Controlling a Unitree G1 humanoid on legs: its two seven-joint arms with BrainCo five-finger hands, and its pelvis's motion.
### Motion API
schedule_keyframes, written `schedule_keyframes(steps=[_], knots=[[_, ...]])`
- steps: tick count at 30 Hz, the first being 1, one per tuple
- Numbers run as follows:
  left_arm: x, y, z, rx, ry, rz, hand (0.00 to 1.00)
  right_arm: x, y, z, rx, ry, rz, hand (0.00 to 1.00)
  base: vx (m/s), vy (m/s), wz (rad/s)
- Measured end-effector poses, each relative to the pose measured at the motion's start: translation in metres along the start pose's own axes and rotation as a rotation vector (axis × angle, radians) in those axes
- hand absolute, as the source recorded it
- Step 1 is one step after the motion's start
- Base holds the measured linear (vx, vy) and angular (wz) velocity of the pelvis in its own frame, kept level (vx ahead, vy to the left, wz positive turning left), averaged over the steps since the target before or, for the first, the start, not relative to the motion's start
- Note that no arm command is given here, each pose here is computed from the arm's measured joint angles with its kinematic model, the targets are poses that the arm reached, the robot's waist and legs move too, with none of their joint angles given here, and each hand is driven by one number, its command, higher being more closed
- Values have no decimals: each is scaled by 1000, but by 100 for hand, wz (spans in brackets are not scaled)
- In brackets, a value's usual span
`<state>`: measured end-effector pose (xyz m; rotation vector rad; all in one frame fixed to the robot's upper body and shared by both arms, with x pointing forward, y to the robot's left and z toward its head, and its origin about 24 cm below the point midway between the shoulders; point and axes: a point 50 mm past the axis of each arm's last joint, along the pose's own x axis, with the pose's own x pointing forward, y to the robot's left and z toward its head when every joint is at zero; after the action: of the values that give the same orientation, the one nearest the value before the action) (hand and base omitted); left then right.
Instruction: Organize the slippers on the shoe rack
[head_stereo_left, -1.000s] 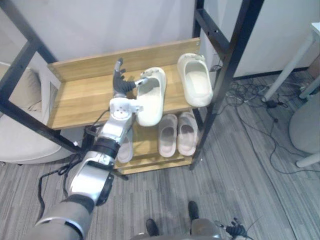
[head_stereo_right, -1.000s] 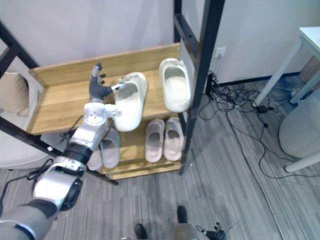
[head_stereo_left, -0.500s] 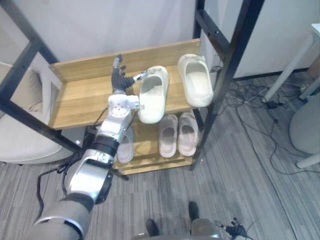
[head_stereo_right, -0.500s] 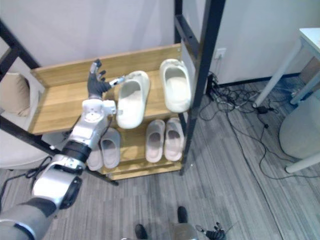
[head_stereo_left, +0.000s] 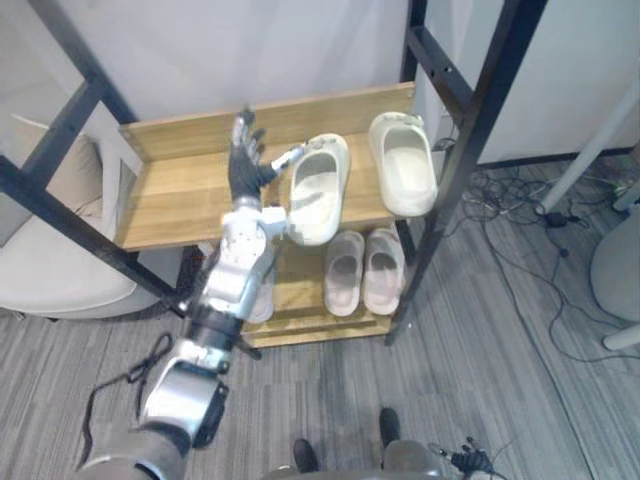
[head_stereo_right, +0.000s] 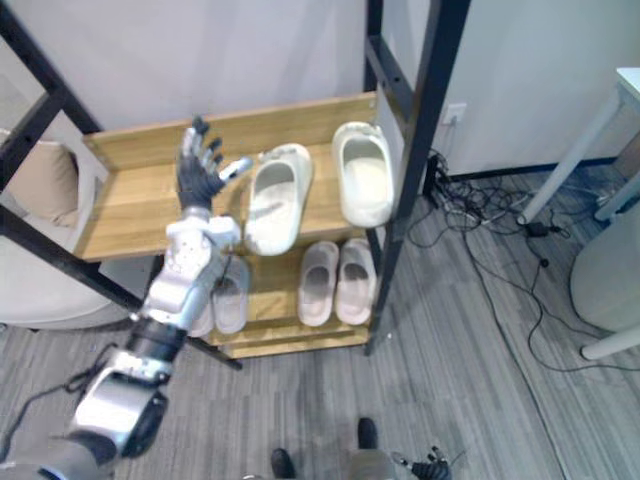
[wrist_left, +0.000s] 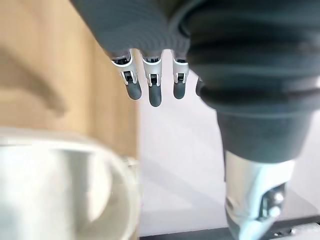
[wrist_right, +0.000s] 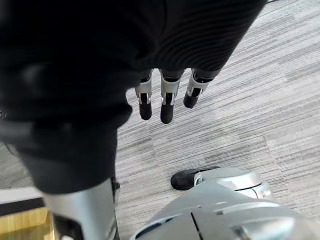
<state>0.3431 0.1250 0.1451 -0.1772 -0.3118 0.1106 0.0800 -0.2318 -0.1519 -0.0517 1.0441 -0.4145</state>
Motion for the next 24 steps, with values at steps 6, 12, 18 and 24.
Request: schedule_keyframes(steps=[6, 12, 18, 24], knots=[[-21, 0, -27, 18, 97, -28, 0, 0, 0, 0, 1, 2, -2, 0, -25, -12, 13], [-30, -9, -38, 18, 139, -101, 0, 1, 3, -1, 7, 19, 1, 0, -9, -13, 10], [-38, -26, -43, 28, 155, -199, 0, 0, 7, -6, 15, 42, 3, 0, 39, -4, 0], [-40, -43, -45, 25, 159, -256, 0, -1, 7, -8, 37, 49, -7, 0, 16, -2, 0]])
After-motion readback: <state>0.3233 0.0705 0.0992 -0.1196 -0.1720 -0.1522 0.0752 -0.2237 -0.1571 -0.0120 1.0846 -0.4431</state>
